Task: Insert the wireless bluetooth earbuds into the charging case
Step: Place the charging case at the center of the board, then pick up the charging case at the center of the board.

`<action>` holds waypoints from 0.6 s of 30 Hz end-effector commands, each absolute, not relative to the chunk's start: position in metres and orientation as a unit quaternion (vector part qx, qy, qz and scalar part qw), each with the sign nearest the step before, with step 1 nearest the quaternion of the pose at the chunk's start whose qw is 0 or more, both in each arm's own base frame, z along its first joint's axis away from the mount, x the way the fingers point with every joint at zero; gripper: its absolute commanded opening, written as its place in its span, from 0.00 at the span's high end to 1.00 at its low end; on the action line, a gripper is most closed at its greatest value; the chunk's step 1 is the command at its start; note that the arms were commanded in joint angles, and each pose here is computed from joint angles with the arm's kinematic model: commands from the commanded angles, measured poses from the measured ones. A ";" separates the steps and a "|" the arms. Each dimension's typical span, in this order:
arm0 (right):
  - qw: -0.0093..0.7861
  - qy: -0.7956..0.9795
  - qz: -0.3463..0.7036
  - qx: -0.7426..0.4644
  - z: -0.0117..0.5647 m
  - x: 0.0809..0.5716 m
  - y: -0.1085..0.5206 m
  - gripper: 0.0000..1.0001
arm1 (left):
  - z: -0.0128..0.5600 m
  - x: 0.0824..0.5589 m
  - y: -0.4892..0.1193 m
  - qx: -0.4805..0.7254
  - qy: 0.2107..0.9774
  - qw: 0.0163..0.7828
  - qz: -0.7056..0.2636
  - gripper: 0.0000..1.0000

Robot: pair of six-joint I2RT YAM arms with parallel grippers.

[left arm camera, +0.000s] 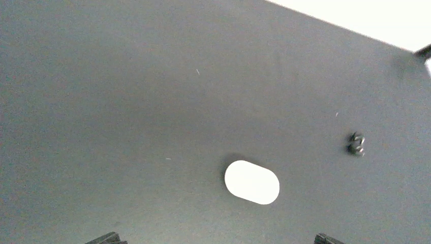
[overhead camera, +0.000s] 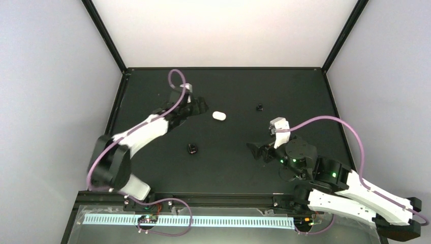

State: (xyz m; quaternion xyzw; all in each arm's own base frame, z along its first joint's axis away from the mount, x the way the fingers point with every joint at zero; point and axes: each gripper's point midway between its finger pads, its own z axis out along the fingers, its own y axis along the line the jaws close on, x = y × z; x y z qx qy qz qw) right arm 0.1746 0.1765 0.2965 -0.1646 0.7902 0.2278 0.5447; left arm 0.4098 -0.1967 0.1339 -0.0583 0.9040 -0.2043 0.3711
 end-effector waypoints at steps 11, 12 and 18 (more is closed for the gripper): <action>0.366 0.827 0.308 -0.295 0.221 0.184 0.358 0.09 | 0.263 0.258 -0.079 -0.069 0.801 0.568 -0.175 0.01; 0.351 0.834 0.305 -0.298 0.210 0.188 0.372 0.10 | 0.268 0.251 -0.076 -0.065 0.794 0.578 -0.178 0.01; 0.308 0.865 0.261 -0.299 0.156 0.218 0.429 0.14 | 0.284 0.232 -0.060 -0.046 0.772 0.616 -0.151 0.01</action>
